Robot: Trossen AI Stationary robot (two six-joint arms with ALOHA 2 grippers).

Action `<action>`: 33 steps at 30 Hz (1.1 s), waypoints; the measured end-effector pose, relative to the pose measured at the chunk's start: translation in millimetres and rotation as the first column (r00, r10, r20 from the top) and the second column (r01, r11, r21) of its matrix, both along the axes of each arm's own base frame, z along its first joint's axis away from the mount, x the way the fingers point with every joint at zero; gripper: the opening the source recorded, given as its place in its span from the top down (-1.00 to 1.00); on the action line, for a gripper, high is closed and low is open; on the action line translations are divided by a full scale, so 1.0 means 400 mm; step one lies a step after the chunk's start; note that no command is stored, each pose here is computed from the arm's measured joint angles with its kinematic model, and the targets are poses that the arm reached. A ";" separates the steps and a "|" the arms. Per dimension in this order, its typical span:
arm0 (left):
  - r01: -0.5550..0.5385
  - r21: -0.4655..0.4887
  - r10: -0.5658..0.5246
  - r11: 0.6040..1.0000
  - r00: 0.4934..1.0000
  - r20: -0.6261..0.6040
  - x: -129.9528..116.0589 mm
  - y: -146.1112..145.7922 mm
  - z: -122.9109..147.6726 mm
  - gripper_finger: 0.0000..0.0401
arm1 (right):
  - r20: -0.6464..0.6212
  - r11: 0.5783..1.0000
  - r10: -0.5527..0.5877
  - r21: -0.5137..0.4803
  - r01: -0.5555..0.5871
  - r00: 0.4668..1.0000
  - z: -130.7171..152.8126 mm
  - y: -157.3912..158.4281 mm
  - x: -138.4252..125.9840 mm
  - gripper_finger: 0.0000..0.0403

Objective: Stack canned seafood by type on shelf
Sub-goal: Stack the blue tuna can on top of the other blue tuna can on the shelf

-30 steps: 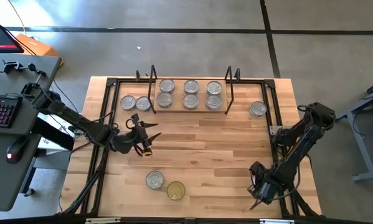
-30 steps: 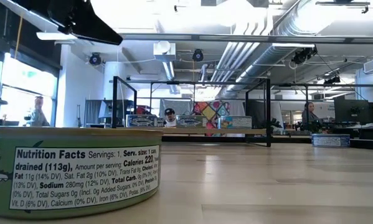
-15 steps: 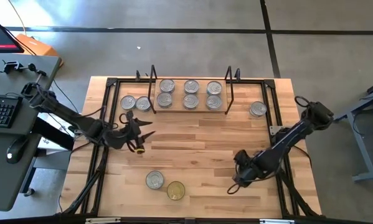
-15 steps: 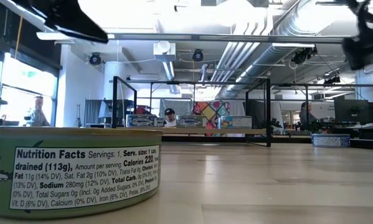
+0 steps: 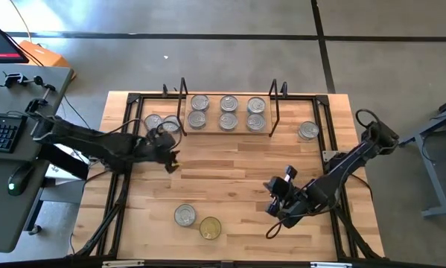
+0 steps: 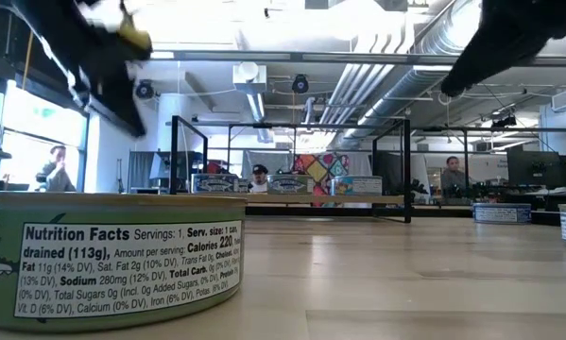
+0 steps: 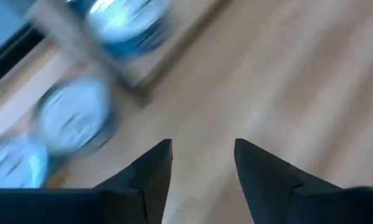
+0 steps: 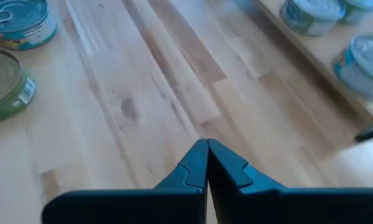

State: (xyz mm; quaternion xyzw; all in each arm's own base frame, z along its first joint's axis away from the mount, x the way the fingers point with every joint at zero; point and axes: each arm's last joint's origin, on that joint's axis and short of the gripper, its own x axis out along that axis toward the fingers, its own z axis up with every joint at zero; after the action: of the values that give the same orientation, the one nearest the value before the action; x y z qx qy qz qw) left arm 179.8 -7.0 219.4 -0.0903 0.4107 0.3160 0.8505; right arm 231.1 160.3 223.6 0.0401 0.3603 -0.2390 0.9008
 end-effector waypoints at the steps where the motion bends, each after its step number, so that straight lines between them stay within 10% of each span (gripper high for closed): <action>1: -0.060 -0.003 0.059 0.998 0.997 -0.053 -0.001 0.018 -0.014 0.20 | 0.003 1.000 0.008 -0.012 -0.008 1.000 -0.003 -0.003 0.004 1.00; 11: -0.394 0.063 0.398 0.917 0.890 -0.221 -0.009 0.148 -0.104 0.60 | -0.034 0.996 0.059 -0.070 -0.061 0.998 -0.004 -0.010 0.011 1.00; 19: -0.429 0.096 0.439 0.898 0.888 -0.140 -0.017 0.210 -0.142 0.98 | -0.037 0.995 0.065 -0.074 -0.068 0.997 -0.004 -0.009 0.009 1.00; 33: -0.447 0.106 0.455 0.888 0.888 -0.066 -0.050 0.219 -0.220 1.00 | -0.040 0.994 0.074 -0.081 -0.077 0.996 -0.003 -0.008 0.010 1.00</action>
State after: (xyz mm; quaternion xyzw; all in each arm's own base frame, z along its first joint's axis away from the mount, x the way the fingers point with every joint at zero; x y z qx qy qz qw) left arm 159.6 80.5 131.5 -0.1318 0.4017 0.5263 0.7378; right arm 235.1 156.9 222.4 -0.0151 0.3681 -0.2201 0.9033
